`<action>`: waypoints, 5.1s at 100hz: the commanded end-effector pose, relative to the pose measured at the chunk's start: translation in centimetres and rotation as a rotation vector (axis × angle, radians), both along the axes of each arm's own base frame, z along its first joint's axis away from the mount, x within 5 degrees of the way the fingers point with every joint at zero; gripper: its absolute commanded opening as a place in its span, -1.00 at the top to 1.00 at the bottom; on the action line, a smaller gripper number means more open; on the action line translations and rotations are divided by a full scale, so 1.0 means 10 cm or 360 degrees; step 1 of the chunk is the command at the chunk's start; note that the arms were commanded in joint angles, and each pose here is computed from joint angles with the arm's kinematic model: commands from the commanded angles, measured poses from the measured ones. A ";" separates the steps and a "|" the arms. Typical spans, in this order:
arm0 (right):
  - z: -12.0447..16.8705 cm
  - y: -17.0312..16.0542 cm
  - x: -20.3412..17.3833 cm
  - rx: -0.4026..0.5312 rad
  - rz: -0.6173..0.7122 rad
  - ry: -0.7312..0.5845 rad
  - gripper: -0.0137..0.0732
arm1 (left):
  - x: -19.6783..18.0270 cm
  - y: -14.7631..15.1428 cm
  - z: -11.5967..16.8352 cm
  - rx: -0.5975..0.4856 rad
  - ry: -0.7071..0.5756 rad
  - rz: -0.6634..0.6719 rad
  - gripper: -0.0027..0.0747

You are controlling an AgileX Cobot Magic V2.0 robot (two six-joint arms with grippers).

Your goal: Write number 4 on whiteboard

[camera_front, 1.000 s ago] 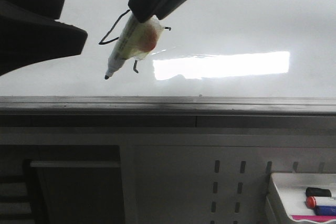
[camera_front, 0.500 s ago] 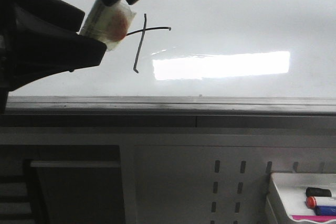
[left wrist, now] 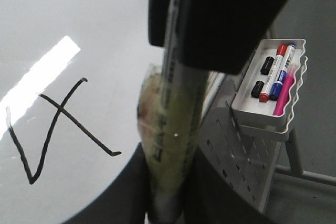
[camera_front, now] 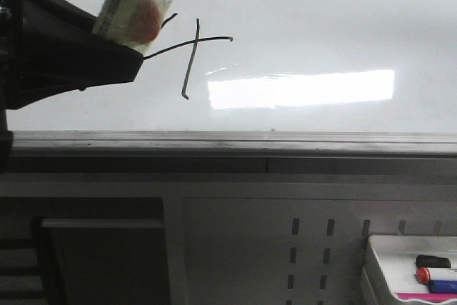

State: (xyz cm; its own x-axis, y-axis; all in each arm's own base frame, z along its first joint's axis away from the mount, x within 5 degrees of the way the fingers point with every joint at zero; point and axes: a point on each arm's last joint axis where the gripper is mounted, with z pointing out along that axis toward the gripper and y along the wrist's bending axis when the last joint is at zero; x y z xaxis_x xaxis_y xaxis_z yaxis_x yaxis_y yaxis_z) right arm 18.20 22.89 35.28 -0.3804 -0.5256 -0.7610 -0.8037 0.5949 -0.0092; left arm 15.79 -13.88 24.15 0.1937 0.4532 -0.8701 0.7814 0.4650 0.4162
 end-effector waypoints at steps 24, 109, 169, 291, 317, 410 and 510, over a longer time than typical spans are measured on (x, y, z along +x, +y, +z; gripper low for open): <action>0.25 -0.04 -0.02 0.0131 0.0006 -0.0156 -0.04 | 0.02 -0.04 0.19 -0.0221 -0.0012 0.0010 0.98; 0.25 -0.20 0.00 -0.0039 -0.0046 -0.0195 -0.31 | 0.77 0.22 0.19 -0.0742 0.1022 0.1147 0.98; 0.25 -0.20 0.00 -0.0039 -0.0046 -0.0195 -0.31 | 0.84 0.19 0.15 -0.0799 0.1059 0.1173 0.10; 0.27 -1.06 -0.67 0.0553 -0.0084 -0.0769 0.80 | -0.64 0.91 0.63 -0.1070 0.0262 0.0788 0.98; -0.26 -1.56 -1.14 0.0671 -0.0069 -0.0902 0.80 | -1.07 1.19 0.41 -0.0947 0.0161 0.0874 0.98; -0.70 -1.89 -1.43 0.0789 -0.0083 -0.1011 0.80 | -1.18 1.26 0.36 -0.0948 -0.0016 0.0850 0.98; -0.70 -1.89 -1.43 0.0787 -0.0083 -0.1009 0.80 | -1.04 1.43 -0.66 -0.0724 0.0222 0.1697 0.98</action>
State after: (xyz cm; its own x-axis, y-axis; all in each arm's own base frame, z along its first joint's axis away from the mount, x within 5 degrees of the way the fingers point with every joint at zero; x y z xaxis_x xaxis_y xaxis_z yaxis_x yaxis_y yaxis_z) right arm 4.02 4.02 26.75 0.1139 -0.1212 -0.9861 -0.7142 0.6799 -0.1661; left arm 5.32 0.39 18.17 -0.2446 -0.0314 -0.9691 -0.0699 0.9974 -0.0147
